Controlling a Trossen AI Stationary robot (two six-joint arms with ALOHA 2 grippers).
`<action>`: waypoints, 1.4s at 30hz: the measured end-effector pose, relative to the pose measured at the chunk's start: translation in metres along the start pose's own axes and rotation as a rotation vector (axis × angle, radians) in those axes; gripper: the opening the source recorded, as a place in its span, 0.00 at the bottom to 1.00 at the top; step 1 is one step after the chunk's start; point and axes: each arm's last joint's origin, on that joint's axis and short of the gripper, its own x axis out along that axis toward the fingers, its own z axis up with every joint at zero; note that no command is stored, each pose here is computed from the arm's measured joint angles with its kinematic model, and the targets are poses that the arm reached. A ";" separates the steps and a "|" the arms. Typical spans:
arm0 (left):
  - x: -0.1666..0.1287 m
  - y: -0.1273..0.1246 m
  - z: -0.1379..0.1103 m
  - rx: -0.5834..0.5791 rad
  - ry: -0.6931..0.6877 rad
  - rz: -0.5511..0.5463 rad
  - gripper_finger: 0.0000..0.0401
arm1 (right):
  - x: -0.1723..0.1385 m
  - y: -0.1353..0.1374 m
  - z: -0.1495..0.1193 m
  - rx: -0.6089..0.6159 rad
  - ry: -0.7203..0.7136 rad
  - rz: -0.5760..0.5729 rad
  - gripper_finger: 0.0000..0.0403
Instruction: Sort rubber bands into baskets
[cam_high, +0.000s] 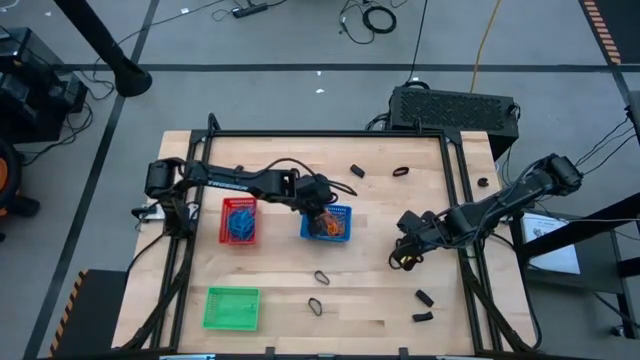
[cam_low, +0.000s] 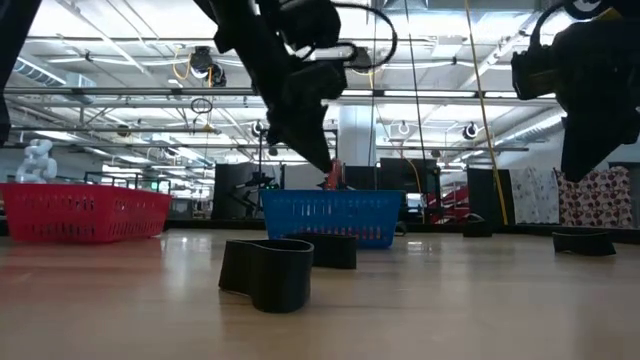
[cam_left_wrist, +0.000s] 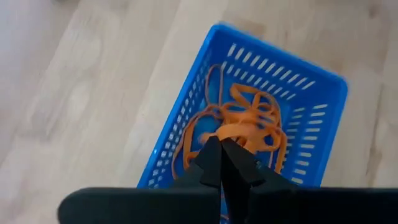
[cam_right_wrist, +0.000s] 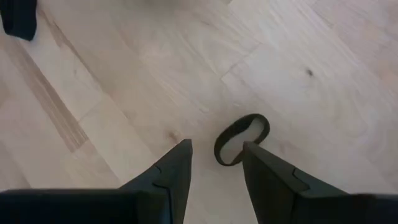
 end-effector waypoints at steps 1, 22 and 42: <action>0.001 0.000 -0.001 -0.016 0.009 0.002 0.01 | 0.000 0.000 0.000 -0.004 0.001 -0.003 0.33; -0.008 -0.004 0.008 -0.133 -0.003 -0.106 0.28 | 0.000 0.001 -0.002 0.008 0.037 0.014 0.33; -0.005 0.023 0.044 0.195 -0.006 -0.252 0.28 | 0.004 0.029 -0.023 0.149 0.022 0.157 0.33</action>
